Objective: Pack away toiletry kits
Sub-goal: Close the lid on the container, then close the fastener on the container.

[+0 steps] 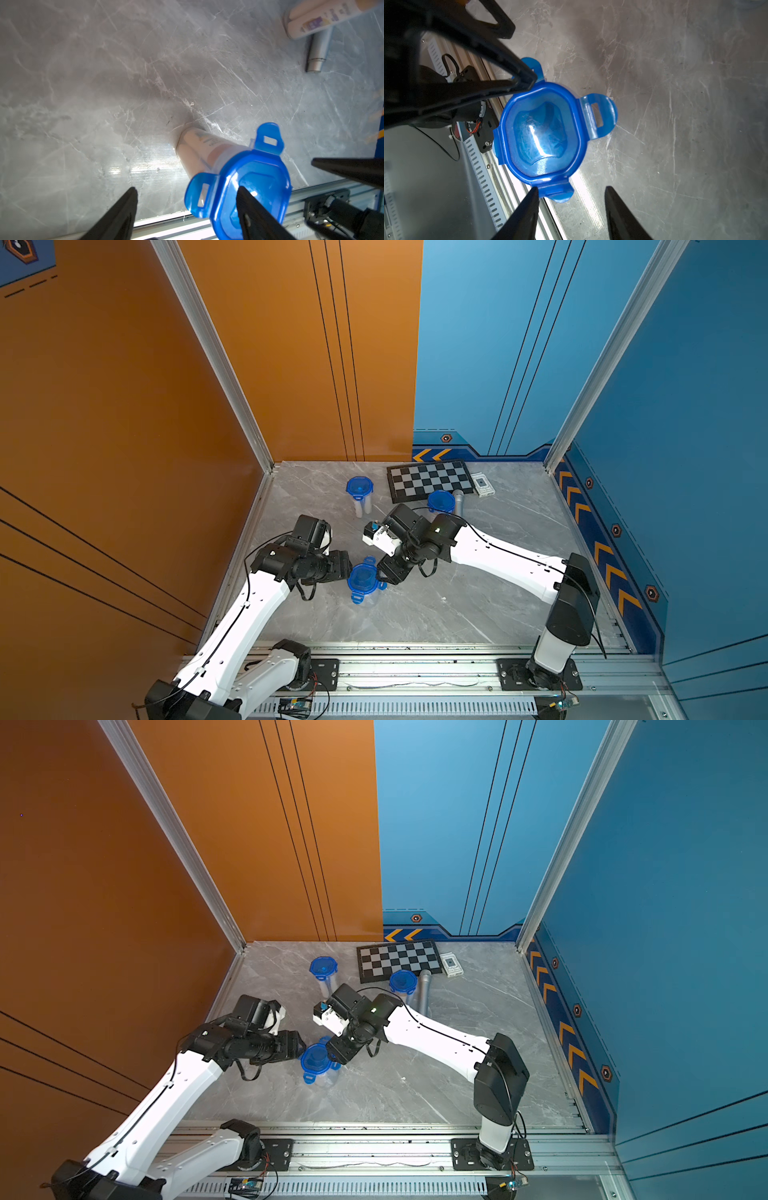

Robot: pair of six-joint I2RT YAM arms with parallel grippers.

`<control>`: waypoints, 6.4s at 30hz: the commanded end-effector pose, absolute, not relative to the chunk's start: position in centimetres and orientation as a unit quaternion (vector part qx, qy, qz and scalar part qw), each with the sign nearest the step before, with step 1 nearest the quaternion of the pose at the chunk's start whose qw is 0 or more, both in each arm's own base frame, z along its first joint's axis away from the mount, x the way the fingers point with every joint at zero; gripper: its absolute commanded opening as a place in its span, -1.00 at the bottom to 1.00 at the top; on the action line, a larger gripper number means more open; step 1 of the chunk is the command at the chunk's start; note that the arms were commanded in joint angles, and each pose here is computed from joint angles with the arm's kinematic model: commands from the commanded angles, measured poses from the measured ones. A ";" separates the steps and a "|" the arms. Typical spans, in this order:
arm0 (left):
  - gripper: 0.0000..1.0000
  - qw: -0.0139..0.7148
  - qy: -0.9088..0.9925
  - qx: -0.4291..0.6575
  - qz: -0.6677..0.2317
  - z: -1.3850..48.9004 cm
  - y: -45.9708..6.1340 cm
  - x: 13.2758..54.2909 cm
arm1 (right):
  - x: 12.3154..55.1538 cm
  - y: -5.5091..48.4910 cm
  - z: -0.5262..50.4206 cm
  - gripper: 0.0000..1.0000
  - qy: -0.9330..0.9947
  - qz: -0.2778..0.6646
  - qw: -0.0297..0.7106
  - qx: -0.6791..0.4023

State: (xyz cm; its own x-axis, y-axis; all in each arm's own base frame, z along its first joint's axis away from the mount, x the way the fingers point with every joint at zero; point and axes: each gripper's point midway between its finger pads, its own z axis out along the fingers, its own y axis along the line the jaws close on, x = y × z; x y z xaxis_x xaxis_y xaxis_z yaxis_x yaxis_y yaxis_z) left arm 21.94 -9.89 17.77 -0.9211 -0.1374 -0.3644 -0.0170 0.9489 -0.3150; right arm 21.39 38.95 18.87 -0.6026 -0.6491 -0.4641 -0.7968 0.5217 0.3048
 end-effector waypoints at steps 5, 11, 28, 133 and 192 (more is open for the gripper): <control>0.31 0.200 0.969 0.055 -0.132 20.3 -10.6 22.3 | 21.7 36.5 21.6 0.04 0.925 0.296 0.032 -0.235; 0.19 0.181 0.971 0.095 -0.127 20.3 -11.4 22.1 | 20.2 36.5 21.8 -0.04 0.943 0.262 -0.019 -0.205; 0.09 0.134 0.977 0.129 -0.104 18.6 -12.5 21.1 | 17.5 40.2 18.5 -0.15 0.957 0.230 -0.057 -0.167; -0.10 -0.072 0.934 -0.118 -0.329 11.2 -15.8 17.4 | 23.3 46.4 14.3 -0.15 0.911 0.397 -0.015 -0.112; 0.08 0.050 0.980 0.027 -0.190 16.7 -14.1 24.9 | 20.0 37.1 13.8 -0.01 0.955 0.239 -0.005 -0.177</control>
State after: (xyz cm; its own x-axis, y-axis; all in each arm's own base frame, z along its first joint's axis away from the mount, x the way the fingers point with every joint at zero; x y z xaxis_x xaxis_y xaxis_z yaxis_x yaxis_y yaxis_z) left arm 25.37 -14.04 17.36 -0.9919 0.0020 -0.1267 0.0500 0.9249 -0.3769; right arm 19.12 37.39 14.76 -0.9248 -0.3731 -0.0740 -0.3612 0.8004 0.4785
